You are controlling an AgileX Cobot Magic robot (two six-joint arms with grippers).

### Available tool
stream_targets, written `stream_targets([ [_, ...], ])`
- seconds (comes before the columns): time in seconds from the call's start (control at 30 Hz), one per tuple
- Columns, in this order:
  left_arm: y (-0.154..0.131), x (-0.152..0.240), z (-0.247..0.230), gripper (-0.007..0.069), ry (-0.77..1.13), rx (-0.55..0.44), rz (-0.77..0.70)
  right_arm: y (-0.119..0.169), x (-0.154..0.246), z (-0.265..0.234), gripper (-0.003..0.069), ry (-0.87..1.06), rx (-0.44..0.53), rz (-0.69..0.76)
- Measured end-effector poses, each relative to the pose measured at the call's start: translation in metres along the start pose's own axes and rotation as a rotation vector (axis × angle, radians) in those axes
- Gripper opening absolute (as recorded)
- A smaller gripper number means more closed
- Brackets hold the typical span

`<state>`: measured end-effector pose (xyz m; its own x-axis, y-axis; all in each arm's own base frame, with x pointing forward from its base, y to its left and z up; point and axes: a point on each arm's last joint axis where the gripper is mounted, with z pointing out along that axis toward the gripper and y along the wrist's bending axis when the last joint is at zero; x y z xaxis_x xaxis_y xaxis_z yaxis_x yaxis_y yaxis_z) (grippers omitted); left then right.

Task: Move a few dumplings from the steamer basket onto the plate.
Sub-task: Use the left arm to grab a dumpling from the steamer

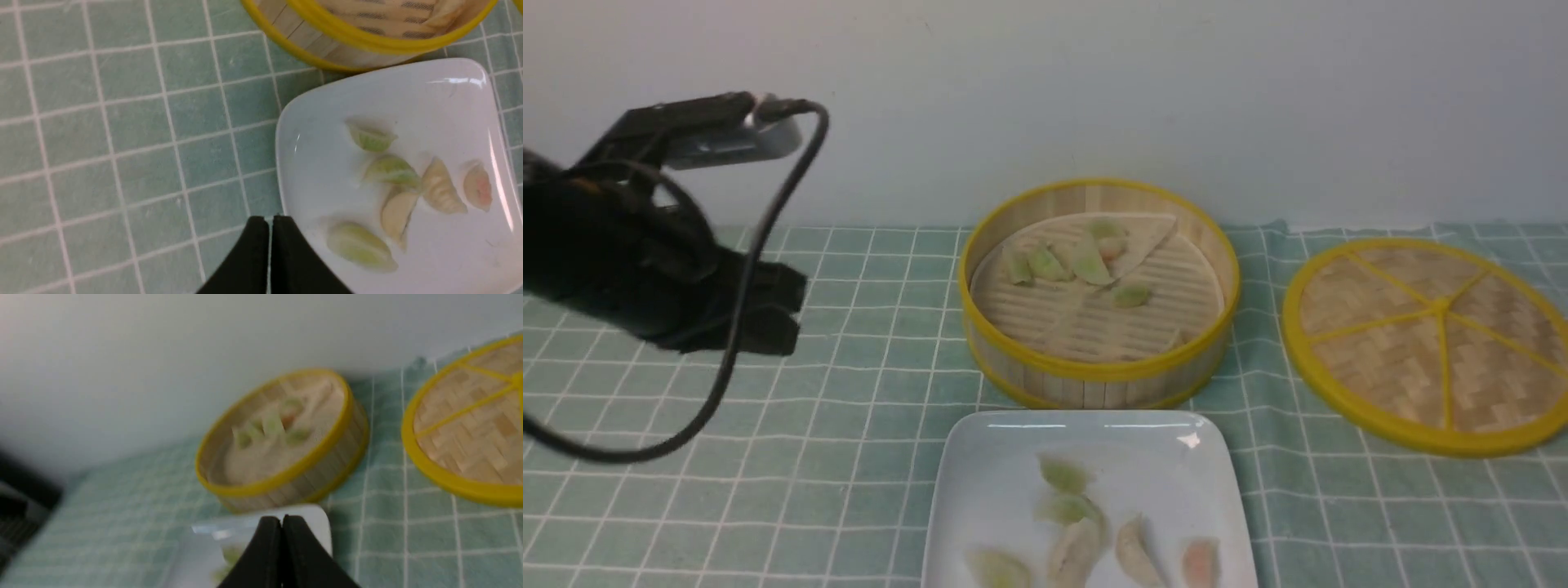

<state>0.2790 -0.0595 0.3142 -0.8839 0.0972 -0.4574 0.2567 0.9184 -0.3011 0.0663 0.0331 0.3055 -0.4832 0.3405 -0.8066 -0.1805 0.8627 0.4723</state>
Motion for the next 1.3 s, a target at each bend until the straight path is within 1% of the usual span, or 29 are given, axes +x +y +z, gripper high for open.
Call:
stream_targets([
  [0.1,-0.014,-0.032,0.019,-0.0006,0.009,0.013,0.084,0.008,-0.025,0.015,-0.0015,0.232,0.042,-0.144],
  [0.17,-0.028,-0.056,0.030,-0.0006,-0.008,0.028,0.137,0.009,-0.036,0.029,-0.0015,0.366,0.050,-0.209],
  [0.2,-0.027,-0.056,0.033,-0.0006,0.001,0.026,0.135,0.010,-0.037,0.028,-0.0015,0.362,0.048,-0.216],
  [0.27,-0.038,-0.082,0.053,-0.0002,-0.007,0.026,0.194,0.008,-0.042,0.043,-0.0015,0.460,0.047,-0.229],
  [0.33,-0.043,-0.094,0.061,0.0008,-0.015,0.016,0.229,0.006,-0.042,0.049,-0.0015,0.497,0.049,-0.222],
  [0.37,-0.045,-0.103,0.077,0.0029,-0.002,-0.006,0.262,0.005,-0.041,0.052,-0.0015,0.514,0.049,-0.218],
  [0.47,-0.054,-0.123,0.112,0.0112,0.010,-0.065,0.355,0.005,-0.041,0.053,-0.0015,0.520,0.047,-0.221],
  [0.5,-0.052,-0.123,0.118,0.0125,0.020,-0.075,0.361,0.005,-0.041,0.053,-0.0015,0.519,0.047,-0.221],
  [0.57,-0.055,-0.131,0.150,0.0224,0.040,-0.122,0.405,0.005,-0.041,0.053,-0.0015,0.518,0.046,-0.222],
  [0.6,-0.057,-0.132,0.148,0.0224,0.034,-0.120,0.408,0.005,-0.041,0.053,-0.0015,0.518,0.046,-0.222],
  [0.63,-0.055,-0.134,0.168,0.0284,0.052,-0.144,0.418,0.005,-0.042,0.053,-0.0015,0.516,0.046,-0.222],
  [0.7,-0.053,-0.137,0.188,0.0351,0.062,-0.166,0.426,0.005,-0.042,0.053,-0.0015,0.515,0.046,-0.222],
  [0.73,-0.053,-0.137,0.192,0.0363,0.065,-0.169,0.427,0.005,-0.042,0.053,-0.0015,0.515,0.046,-0.222],
  [0.77,-0.050,-0.139,0.206,0.0402,0.060,-0.180,0.436,0.005,-0.042,0.053,-0.0015,0.515,0.046,-0.222],
  [0.8,-0.050,-0.138,0.208,0.0406,0.065,-0.181,0.436,0.005,-0.042,0.053,-0.0015,0.515,0.046,-0.222],
  [0.83,-0.047,-0.139,0.220,0.0429,0.054,-0.190,0.445,0.005,-0.042,0.053,-0.0015,0.515,0.046,-0.222],
  [0.9,-0.042,-0.138,0.235,0.0447,0.040,-0.203,0.457,0.005,-0.042,0.053,-0.0015,0.515,0.046,-0.224],
  [1.07,-0.040,-0.139,0.250,0.0449,0.000,-0.206,0.466,0.005,-0.042,0.053,-0.0015,0.516,0.048,-0.226],
  [1.3,-0.045,-0.139,0.261,0.0449,-0.034,-0.242,0.535,0.003,-0.042,0.053,-0.0015,0.521,0.063,-0.244],
])
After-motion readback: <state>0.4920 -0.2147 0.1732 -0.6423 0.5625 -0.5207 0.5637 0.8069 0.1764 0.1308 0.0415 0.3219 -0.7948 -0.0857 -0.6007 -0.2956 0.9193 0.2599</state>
